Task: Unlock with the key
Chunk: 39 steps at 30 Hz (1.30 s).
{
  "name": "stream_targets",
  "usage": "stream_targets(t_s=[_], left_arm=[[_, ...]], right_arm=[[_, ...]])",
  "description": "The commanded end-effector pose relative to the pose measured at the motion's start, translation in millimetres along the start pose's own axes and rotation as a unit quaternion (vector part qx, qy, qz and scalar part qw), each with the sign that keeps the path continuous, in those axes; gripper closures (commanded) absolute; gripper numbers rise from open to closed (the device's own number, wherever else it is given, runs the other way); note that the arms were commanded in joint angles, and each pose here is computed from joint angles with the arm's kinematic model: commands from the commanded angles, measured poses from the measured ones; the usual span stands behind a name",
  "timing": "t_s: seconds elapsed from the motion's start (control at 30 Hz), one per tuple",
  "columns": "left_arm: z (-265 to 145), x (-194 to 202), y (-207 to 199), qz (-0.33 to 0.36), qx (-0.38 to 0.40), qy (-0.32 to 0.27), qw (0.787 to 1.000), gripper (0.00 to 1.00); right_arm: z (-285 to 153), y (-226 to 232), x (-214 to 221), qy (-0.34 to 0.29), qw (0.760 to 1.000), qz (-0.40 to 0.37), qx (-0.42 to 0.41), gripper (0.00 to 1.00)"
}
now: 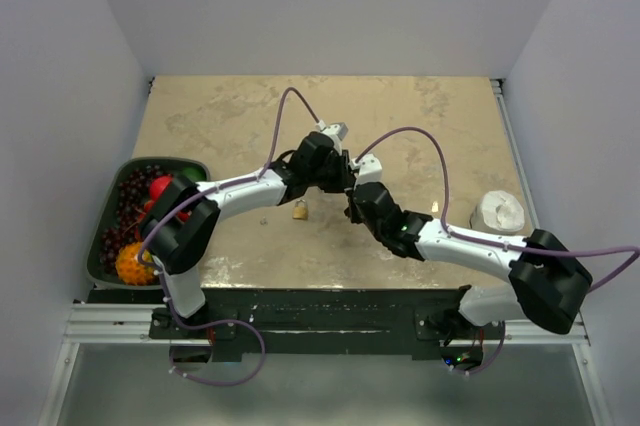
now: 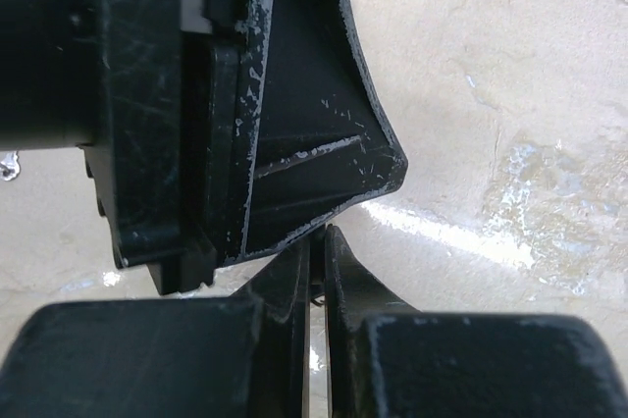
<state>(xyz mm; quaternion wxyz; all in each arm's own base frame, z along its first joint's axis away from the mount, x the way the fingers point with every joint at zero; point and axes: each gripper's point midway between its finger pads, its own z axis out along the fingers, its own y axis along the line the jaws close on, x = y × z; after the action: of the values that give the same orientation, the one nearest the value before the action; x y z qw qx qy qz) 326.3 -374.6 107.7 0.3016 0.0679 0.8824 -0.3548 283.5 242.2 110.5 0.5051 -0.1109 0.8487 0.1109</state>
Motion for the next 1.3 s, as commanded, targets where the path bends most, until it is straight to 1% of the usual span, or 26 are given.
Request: stream_targets(t_s=[0.0, 0.03, 0.13, 0.2, 0.23, 0.3, 0.33, 0.4, 0.43, 0.47, 0.5, 0.63, 0.67, 0.77, 0.8, 0.83, 0.87, 0.9, 0.97, 1.03, 1.07, 1.1, 1.13, 1.17, 1.23, 1.27], left_arm=[[6.0, -11.9, -17.0, 0.005, 0.028, -0.019, 0.999, 0.83], [6.8, -11.6, -18.3, 0.005, 0.031, -0.019, 0.999, 0.9], [7.8, -10.7, -20.1, 0.005, 0.037, -0.016, 0.999, 1.0], [8.0, -9.4, -20.8, 0.003, 0.04, -0.013, 0.999, 1.0], [8.9, -8.5, -20.6, 0.003, 0.041, -0.012, 0.999, 1.0], [9.3, -7.7, -21.0, 0.006, 0.044, -0.011, 0.999, 1.0], [9.3, -8.2, -20.3, 0.006, 0.046, -0.012, 0.999, 1.0], [8.8, -8.8, -19.6, 0.013, 0.053, -0.013, 0.998, 1.0], [7.3, -12.2, -18.6, 0.016, 0.055, -0.02, 0.998, 1.0], [6.5, -13.8, -16.6, 0.028, 0.054, -0.022, 0.998, 1.0], [5.6, -15.0, -15.1, 0.035, 0.05, -0.025, 0.998, 1.0], [-5.2, -14.4, -3.8, 0.061, 0.038, -0.025, 0.997, 1.0], [-7.8, -15.1, -0.1, 0.065, 0.036, -0.026, 0.997, 1.0], [-21.5, -20.7, 11.5, 0.061, 0.052, -0.031, 0.996, 1.0], [-27.4, -24.4, 2.9, 0.068, 0.089, -0.037, 0.993, 1.0], [-36.9, -25.1, 7.8, 0.068, 0.101, -0.042, 0.992, 1.0], [-44.4, -23.6, 1.5, 0.074, 0.13, -0.039, 0.988, 1.0], [-54.0, -26.3, -4.0, 0.086, 0.152, -0.05, 0.983, 1.0], [-65.2, -24.8, -11.2, 0.113, 0.188, -0.047, 0.975, 1.0], [-76.7, -25.0, -21.9, 0.132, 0.216, -0.052, 0.966, 1.0], [-84.9, -21.1, -33.0, 0.138, 0.247, -0.046, 0.958, 1.0], [-92.7, -25.5, -41.3, 0.144, 0.268, -0.061, 0.95, 1.0], [-97.8, -24.8, -47.1, 0.133, 0.282, -0.059, 0.948, 1.0], [-105.8, -21.7, -53.9, 0.136, 0.305, -0.053, 0.941, 1.0], [-122.5, -22.6, -64.8, 0.14, 0.335, -0.063, 0.93, 1.0], [-129.4, -20.1, -68.9, 0.145, 0.349, -0.06, 0.924, 1.0]], right_arm=[[-1.8, 0.5, -33.0, -0.045, 0.999, 0.008, 0.026, 1.0], [-1.2, -0.1, -32.3, -0.045, 0.999, 0.008, 0.029, 1.0], [-1.1, -4.9, -30.7, -0.044, 0.998, 0.011, 0.044, 1.0], [-1.0, -6.8, -29.5, -0.043, 0.998, 0.012, 0.05, 1.0], [-1.3, -7.1, -29.8, -0.043, 0.998, 0.013, 0.051, 0.93], [-1.4, -6.2, -30.3, -0.043, 0.998, 0.015, 0.049, 0.85], [-1.9, -5.3, -30.9, -0.043, 0.998, 0.017, 0.046, 0.75], [-2.8, -3.5, -31.9, -0.043, 0.998, 0.021, 0.041, 0.66], [-3.7, -1.8, -32.0, -0.041, 0.998, 0.023, 0.036, 0.55], [-5.3, -0.2, -32.7, -0.042, 0.998, 0.023, 0.03, 0.5], [-6.0, 0.5, -33.9, -0.042, 0.999, 0.02, 0.025, 0.42], [-9.3, 8.4, -38.2, -0.038, 0.999, -0.011, -0.018, 0.31], [-10.9, 17.6, -34.4, -0.027, 0.998, -0.013, -0.056, 0.3], [-13.9, 8.7, -42.7, -0.034, 0.993, 0.016, -0.109, 0.27], [-21.8, 9.3, -52.7, -0.039, 0.984, 0.036, -0.169, 0.26], [-25.2, 7.4, -49.6, -0.039, 0.98, 0.042, -0.193, 0.26], [-27.4, 0.8, -60.5, -0.057, 0.976, 0.05, -0.206, 0.26], [-41.4, 14.0, -64.1, -0.058, 0.963, 0.043, -0.26, 0.25], [-50.1, 18.3, -70.9, -0.063, 0.953, 0.043, -0.294, 0.25], [-64.6, 34.0, -70.9, -0.055, 0.93, 0.048, -0.359, 0.25], [-68.6, 36.5, -76.3, -0.068, 0.921, 0.05, -0.38, 0.25], [-73.6, 41.3, -77.2, -0.065, 0.911, 0.062, -0.402, 0.25], [-81.2, 49.1, -69.0, -0.049, 0.894, 0.063, -0.441, 0.25], [-84.3, 48.5, -78.8, -0.069, 0.886, 0.064, -0.454, 0.25], [-94.9, 55.1, -77.4, -0.056, 0.865, 0.079, -0.492, 0.25], [-98.3, 56.7, -83.0, -0.066, 0.859, 0.077, -0.502, 0.25]])
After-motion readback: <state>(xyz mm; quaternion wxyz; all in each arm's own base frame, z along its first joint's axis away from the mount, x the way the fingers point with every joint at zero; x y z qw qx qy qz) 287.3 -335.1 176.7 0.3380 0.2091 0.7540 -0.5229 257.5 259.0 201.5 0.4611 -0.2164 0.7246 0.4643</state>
